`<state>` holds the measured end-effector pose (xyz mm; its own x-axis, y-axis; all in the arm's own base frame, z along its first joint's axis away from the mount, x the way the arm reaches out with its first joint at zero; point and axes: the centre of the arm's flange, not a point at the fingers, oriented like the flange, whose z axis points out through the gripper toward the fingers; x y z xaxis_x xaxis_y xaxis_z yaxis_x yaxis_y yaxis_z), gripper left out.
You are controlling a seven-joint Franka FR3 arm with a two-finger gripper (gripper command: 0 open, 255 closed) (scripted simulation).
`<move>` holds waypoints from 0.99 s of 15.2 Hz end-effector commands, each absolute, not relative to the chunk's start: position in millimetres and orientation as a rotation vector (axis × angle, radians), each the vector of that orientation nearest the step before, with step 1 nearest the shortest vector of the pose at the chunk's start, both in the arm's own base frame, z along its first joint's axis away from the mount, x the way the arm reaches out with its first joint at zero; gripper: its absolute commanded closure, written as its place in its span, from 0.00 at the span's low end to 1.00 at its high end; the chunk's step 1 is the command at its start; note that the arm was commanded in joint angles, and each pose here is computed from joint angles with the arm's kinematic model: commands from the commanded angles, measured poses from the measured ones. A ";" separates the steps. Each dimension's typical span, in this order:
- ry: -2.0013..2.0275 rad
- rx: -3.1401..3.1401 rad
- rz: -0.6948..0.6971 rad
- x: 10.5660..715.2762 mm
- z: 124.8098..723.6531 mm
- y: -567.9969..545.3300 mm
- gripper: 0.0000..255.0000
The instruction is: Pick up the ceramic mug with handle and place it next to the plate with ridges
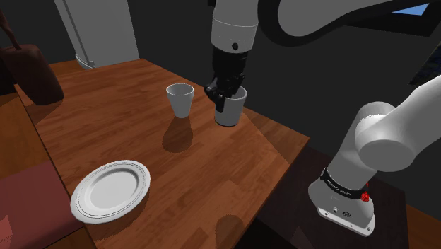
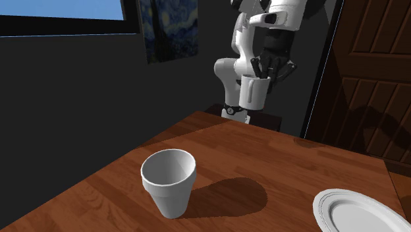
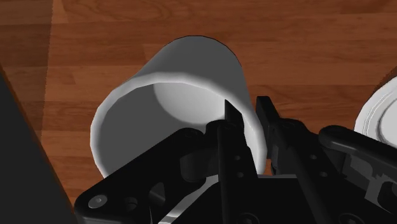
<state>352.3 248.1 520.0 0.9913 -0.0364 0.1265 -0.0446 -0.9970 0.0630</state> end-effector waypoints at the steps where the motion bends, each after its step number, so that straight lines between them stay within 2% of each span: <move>1: -0.065 3.070 0.193 351.4 520.6 274.4 1.00; 15: -0.065 3.070 0.193 356.9 521.3 459.1 1.00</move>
